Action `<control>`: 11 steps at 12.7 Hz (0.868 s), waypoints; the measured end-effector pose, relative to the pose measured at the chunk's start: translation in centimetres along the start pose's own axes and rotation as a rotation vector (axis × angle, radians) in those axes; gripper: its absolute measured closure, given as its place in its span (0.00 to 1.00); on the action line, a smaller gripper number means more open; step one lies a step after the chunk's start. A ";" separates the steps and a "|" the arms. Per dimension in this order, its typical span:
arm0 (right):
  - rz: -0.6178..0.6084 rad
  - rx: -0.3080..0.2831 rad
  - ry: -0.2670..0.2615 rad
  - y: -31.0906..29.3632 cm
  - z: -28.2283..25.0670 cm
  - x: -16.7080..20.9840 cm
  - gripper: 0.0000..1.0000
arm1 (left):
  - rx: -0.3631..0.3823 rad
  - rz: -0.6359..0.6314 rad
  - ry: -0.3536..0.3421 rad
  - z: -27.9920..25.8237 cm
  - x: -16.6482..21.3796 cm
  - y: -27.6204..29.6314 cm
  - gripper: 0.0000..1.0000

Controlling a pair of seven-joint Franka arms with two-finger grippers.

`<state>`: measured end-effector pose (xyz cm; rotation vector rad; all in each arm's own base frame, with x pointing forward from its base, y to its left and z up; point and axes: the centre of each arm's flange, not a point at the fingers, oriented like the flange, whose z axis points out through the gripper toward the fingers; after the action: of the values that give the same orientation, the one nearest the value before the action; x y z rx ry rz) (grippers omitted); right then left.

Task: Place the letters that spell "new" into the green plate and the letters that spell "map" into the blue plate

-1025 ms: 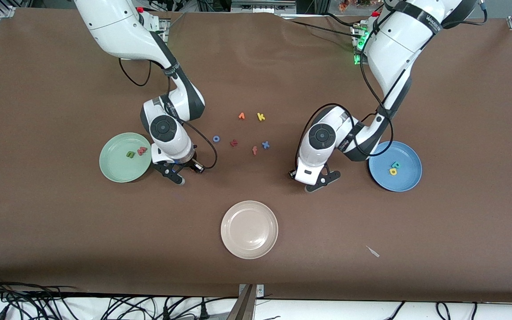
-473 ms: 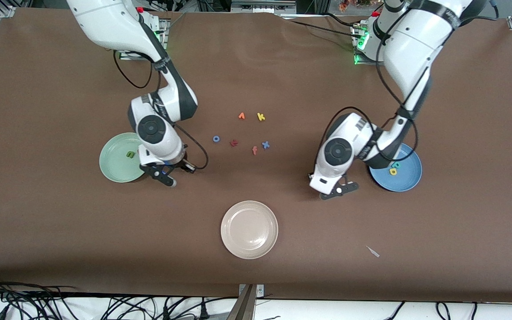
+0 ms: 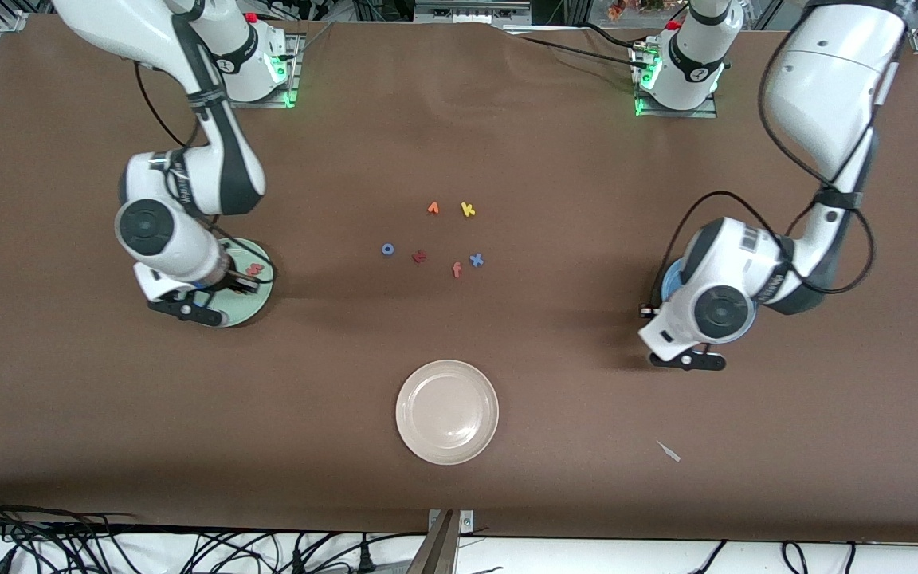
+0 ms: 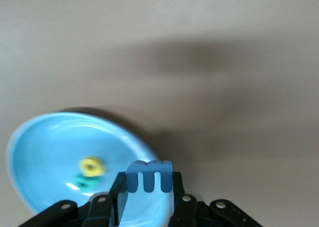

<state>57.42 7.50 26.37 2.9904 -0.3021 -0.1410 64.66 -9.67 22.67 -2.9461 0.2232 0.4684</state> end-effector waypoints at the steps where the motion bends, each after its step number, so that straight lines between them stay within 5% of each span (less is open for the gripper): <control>1: -0.024 0.004 -0.006 2.4 1.3 -0.3 0.70 | -0.012 0.053 -0.020 0.6 -0.2 -2.7 0.60; 3: -0.049 0.016 0.024 5.5 4.5 -0.9 0.70 | -0.032 0.105 -0.081 1.9 -1.1 -6.4 0.56; 5: -0.038 0.024 0.023 6.3 6.8 -1.4 0.70 | -0.035 0.114 -0.127 2.2 -1.6 -6.8 0.36; 8: -0.037 0.037 0.024 5.9 6.8 -1.2 0.44 | -0.028 0.106 -0.128 -0.2 -1.7 -7.2 0.02; 10: -0.048 0.047 -0.002 5.4 4.8 -0.6 0.25 | -0.020 0.074 -0.150 -3.5 -2.2 -9.0 0.00; 11: -0.055 0.054 -0.035 5.0 2.8 0.0 0.25 | -0.018 0.056 -0.159 -5.2 -2.6 -10.0 0.00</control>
<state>56.13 2.30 24.35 3.0535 -0.2315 -0.1939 65.44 -0.45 29.59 -2.9074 0.2844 0.7126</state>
